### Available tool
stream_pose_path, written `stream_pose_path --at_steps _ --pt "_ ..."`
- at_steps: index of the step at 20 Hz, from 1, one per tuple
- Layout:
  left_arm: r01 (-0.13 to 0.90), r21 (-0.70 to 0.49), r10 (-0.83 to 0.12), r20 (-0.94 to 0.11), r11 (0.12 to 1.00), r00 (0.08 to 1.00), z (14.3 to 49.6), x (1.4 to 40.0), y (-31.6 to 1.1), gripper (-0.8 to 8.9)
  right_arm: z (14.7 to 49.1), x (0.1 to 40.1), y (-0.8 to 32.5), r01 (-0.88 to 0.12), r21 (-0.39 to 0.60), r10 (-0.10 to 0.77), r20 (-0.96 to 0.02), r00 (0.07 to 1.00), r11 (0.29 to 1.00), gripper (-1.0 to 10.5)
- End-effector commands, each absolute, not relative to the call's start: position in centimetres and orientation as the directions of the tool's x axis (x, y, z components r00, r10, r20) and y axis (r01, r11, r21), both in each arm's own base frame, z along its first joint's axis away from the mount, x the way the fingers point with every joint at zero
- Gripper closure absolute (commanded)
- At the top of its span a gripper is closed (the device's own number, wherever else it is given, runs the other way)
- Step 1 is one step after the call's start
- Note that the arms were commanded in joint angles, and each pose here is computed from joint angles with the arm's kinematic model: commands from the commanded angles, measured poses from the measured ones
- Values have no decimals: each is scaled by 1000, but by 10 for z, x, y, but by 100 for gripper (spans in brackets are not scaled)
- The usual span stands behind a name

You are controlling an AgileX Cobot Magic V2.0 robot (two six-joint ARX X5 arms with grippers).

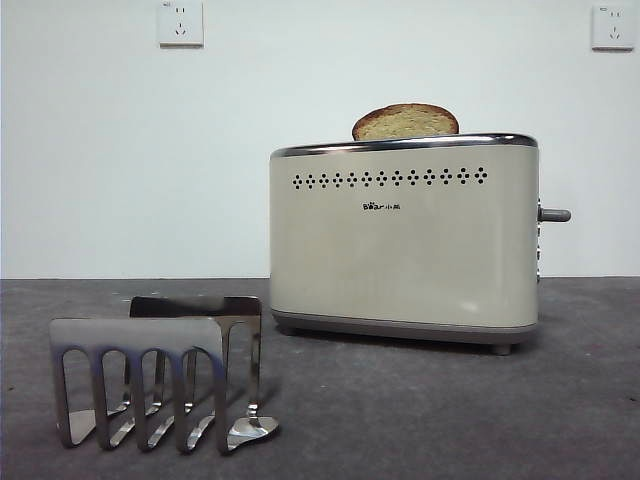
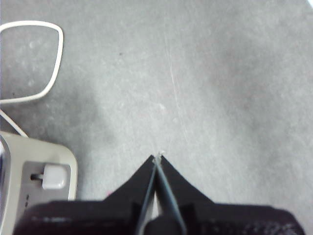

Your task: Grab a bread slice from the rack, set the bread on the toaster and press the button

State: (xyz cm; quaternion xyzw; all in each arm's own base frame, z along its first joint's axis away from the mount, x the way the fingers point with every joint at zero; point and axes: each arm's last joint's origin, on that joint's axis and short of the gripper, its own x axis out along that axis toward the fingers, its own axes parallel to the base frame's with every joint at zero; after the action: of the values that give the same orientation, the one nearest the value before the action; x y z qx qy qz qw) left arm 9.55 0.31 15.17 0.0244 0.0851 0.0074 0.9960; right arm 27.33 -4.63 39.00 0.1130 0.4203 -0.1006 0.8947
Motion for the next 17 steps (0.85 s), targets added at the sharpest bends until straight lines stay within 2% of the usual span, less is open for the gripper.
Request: stream_pose_path --at_steps 1,13,17 --pt "-17 -1 16 -163 1000 986 150 96 3 816 389 276 -47 272 110 -90 -771 631 956 946" --pt "-16 -1 16 -162 1000 987 150 96 3 816 389 276 -47 272 110 -91 -770 631 956 946" --pt "-16 -1 16 -163 1000 987 150 96 3 816 393 265 -44 286 87 -126 -752 647 954 946"
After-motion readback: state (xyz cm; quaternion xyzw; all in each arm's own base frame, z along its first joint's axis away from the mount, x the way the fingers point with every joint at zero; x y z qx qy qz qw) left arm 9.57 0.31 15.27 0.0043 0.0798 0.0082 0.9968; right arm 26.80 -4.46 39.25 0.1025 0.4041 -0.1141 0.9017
